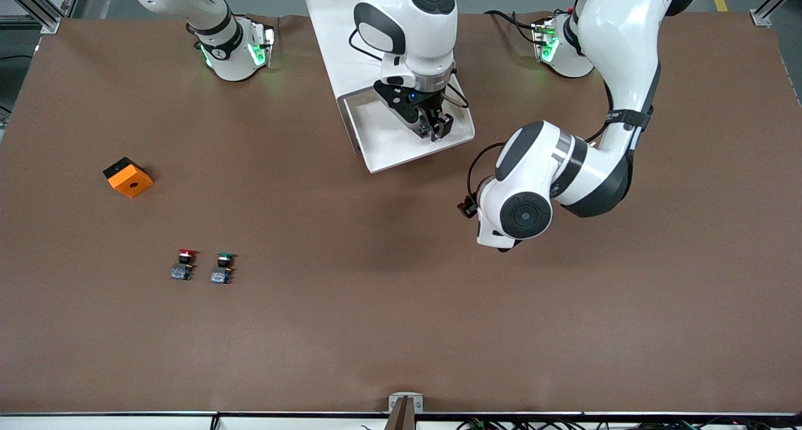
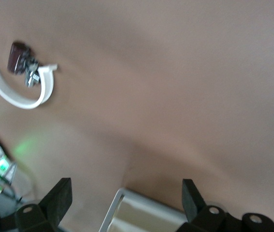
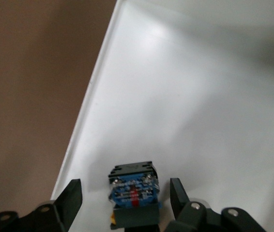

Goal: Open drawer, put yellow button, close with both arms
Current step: 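Lower the button into the drawer while the left gripper releases the drawer, then open the right gripper and withdraw it while the left gripper reaches the drawer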

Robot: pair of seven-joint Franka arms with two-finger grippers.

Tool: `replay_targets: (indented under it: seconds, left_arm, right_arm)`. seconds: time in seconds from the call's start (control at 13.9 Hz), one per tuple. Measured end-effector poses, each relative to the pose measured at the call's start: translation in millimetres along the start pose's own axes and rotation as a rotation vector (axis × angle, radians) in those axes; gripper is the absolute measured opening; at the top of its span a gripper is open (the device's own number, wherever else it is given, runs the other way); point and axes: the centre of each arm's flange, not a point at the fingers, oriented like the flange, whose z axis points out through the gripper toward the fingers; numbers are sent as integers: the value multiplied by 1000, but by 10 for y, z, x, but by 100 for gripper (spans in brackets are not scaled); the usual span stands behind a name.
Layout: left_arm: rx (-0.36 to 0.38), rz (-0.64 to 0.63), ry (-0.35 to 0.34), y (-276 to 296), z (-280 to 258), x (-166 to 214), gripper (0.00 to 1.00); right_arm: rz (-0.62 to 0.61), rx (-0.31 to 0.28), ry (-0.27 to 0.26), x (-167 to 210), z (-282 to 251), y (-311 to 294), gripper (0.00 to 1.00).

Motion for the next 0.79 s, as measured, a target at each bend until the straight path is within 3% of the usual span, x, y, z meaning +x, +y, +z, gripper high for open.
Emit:
replay_targets:
  seconds: [0.14,0.43,0.79]
  left_arm:
    - [-14,37,51,39,-39,-23,100]
    - [-47,138,108,64,-167,-84,100]
    - [-109,185,130,178,-229,-211,100]
  right_arm:
    - [-4,11,1,152,-205,-104,100]
    - [-57,-49,-35,673,-637,-237,100]
    - [-202,-120,-71,2001,-1043,-210,100]
